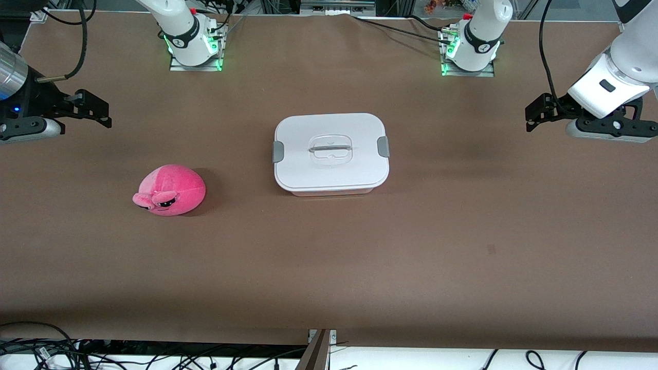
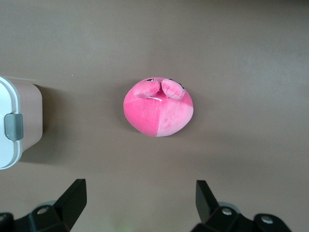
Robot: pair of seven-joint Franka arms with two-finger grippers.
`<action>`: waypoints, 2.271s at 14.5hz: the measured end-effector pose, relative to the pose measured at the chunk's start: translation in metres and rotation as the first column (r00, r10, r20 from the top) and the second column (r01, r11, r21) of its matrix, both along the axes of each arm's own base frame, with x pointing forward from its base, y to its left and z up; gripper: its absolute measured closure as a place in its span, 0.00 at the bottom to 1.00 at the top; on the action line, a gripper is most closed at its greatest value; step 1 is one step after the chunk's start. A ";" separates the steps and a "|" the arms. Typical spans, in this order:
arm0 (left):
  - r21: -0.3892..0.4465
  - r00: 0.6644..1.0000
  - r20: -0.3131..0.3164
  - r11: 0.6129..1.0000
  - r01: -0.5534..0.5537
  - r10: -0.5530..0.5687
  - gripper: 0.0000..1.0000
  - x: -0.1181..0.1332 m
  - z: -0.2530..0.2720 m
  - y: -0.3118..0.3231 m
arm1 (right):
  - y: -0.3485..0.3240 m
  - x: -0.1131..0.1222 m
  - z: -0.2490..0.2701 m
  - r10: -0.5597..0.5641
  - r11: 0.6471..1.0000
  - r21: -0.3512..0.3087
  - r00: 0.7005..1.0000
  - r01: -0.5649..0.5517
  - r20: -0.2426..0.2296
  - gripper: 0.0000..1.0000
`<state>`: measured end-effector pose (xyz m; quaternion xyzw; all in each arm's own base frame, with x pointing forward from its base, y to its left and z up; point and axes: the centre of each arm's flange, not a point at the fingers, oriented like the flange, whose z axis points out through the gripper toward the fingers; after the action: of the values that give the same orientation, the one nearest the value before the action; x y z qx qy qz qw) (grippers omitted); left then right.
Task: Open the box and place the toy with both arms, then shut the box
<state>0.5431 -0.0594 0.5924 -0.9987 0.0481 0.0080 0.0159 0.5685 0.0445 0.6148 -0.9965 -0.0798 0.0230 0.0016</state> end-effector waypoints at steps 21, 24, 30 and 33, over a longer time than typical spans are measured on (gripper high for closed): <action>-0.091 0.958 -0.189 0.975 0.201 -0.215 0.00 -0.015 -0.032 -0.056 | -0.006 0.001 0.002 0.008 1.000 0.003 1.000 -0.009 0.010 0.00; -0.195 0.884 -0.130 0.886 0.421 -0.449 0.00 -0.014 -0.035 -0.085 | -0.006 0.002 0.002 0.011 1.000 0.003 1.000 -0.011 0.011 0.00; -0.218 0.602 0.015 0.585 0.781 -0.799 0.00 -0.015 -0.091 -0.224 | -0.008 0.002 0.002 0.008 1.000 0.003 1.000 -0.008 0.012 0.00; -0.256 0.507 0.021 0.486 0.836 -0.862 0.00 -0.030 -0.150 -0.301 | -0.007 0.002 0.002 0.011 1.000 0.003 1.000 -0.011 0.013 0.00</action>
<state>0.5133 -0.3606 0.4422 -0.8367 0.5360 0.0484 -0.1020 0.5703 0.0371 0.6166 -0.9962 -0.0852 0.0164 0.0027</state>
